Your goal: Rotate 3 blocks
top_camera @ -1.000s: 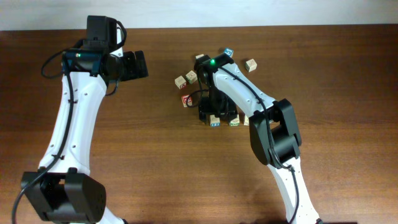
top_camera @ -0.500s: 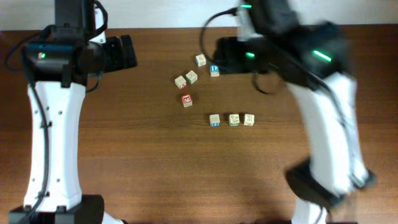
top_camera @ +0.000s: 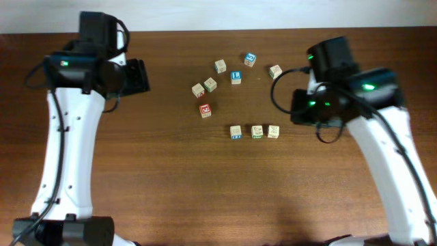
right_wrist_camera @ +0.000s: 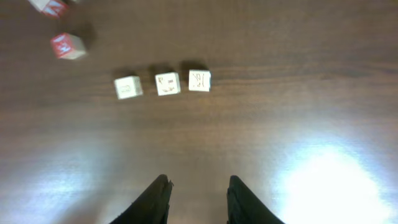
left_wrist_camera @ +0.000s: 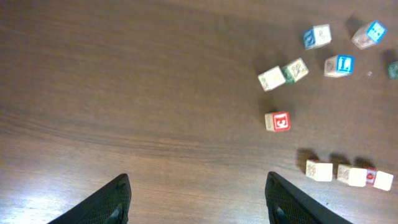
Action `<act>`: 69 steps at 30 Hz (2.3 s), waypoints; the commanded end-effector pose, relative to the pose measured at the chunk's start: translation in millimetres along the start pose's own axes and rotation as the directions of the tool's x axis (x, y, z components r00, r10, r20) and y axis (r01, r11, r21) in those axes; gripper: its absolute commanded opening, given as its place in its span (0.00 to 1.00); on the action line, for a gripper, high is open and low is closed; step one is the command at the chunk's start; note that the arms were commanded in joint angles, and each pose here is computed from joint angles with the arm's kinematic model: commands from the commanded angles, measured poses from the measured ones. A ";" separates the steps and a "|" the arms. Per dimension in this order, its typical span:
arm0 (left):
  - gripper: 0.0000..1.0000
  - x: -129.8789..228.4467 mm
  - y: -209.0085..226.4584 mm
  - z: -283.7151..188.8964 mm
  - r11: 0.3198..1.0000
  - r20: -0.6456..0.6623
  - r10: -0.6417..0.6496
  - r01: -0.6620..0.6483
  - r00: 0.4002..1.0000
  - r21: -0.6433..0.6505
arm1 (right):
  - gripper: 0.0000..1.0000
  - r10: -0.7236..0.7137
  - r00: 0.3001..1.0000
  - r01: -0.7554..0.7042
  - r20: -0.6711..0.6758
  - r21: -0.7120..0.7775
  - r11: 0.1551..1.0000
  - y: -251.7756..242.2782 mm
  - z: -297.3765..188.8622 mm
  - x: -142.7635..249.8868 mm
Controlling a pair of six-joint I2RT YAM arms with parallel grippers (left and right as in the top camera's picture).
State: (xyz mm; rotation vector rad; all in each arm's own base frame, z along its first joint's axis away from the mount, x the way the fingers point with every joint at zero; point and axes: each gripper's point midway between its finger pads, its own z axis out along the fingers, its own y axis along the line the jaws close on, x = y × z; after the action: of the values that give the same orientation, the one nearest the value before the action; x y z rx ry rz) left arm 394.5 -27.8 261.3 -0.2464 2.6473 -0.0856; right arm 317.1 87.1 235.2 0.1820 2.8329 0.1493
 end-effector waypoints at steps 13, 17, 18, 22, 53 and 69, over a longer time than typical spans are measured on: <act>0.70 27.0 -26.6 74.3 1.000 -0.036 0.022 -0.021 0.999 0.023 | 0.19 0.004 0.989 -0.005 -0.146 -0.006 1.000 -30.1 206.1 -0.3; 0.71 30.5 -26.1 84.2 1.000 -0.062 0.023 -0.022 0.998 0.015 | 0.20 -0.019 0.986 0.016 -0.164 -0.022 1.000 -29.6 233.4 0.1; 0.71 31.1 -26.1 85.6 1.000 -0.066 0.023 -0.022 0.998 0.015 | 0.20 -0.019 0.985 0.016 -0.172 -0.019 1.000 -31.1 236.3 1.5; 0.71 32.9 -26.3 90.8 1.000 -0.079 0.023 -0.022 0.997 0.013 | 0.19 -0.030 0.982 0.027 -0.188 -0.018 0.999 -33.0 241.5 4.9; 0.72 33.7 -27.4 91.3 1.000 -0.083 0.024 -0.023 0.996 0.020 | 0.13 0.041 0.982 -0.076 -0.183 -0.186 0.980 35.9 243.5 7.8; 0.75 27.3 -26.9 91.8 1.000 -0.057 0.022 -0.021 0.998 0.015 | 0.33 -0.141 0.989 0.124 -0.043 -0.277 0.953 99.5 217.1 -20.5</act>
State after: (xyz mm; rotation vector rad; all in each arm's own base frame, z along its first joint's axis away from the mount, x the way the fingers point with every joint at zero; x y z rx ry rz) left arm 416.8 -62.5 174.9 -0.1961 2.7012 -0.1148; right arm 415.1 186.9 47.5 -0.0351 2.8372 0.5704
